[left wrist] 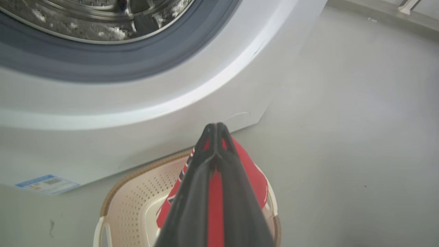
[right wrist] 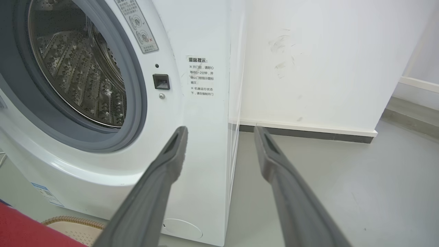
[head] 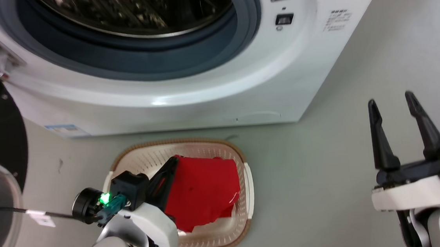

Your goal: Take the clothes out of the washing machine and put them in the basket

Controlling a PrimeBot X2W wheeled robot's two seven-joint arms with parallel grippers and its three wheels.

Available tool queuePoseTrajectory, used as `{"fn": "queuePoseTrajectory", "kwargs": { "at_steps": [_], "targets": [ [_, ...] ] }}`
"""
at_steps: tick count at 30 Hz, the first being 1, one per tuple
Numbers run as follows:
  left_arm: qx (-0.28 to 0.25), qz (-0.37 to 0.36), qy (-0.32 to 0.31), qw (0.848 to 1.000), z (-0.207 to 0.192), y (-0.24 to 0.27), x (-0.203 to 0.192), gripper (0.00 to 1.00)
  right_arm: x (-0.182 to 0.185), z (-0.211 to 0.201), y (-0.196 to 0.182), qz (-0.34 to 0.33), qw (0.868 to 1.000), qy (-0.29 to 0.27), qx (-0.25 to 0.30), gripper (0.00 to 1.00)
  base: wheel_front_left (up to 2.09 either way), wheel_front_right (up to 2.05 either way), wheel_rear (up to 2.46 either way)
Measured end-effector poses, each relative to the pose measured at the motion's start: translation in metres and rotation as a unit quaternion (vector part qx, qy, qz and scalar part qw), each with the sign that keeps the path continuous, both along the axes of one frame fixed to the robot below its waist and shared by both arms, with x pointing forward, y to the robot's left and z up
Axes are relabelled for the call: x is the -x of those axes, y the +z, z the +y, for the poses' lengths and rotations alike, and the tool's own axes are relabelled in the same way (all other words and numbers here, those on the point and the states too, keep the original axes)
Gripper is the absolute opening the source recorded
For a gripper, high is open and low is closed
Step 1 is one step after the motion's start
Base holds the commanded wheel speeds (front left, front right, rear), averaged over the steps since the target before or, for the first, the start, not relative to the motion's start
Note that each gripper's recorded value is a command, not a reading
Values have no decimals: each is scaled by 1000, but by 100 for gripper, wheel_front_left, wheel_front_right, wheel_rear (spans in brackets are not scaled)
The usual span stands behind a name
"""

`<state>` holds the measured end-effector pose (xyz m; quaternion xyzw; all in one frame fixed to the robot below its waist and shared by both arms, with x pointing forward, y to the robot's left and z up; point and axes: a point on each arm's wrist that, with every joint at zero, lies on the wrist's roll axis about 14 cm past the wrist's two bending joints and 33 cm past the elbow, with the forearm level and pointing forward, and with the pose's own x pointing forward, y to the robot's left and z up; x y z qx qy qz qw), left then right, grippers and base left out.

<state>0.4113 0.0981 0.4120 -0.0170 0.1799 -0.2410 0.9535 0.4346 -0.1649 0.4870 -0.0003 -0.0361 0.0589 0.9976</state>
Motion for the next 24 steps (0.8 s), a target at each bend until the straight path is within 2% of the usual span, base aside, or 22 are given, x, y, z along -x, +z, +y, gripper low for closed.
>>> {"fn": "queuePoseTrajectory", "kwargs": {
  "at_steps": [6,10,15,19,24],
  "targets": [
    [-32,99,-2,995,6,-87,-5,0,-25,-2,-19,10,1000,-1,6,100,0,0,0],
    [-52,165,-5,985,7,-143,-6,0,-40,-6,-36,22,1000,-6,9,100,0,0,0],
    [-81,245,-20,966,5,-205,-3,0,-54,-14,-63,42,999,-16,12,100,0,0,0],
    [-97,324,-5,941,13,-251,9,0,-62,-21,-83,57,998,-23,14,100,0,0,0],
    [-137,371,-25,918,18,-290,16,0,-66,-32,-103,74,996,-36,15,100,0,0,0]
  ]
}}
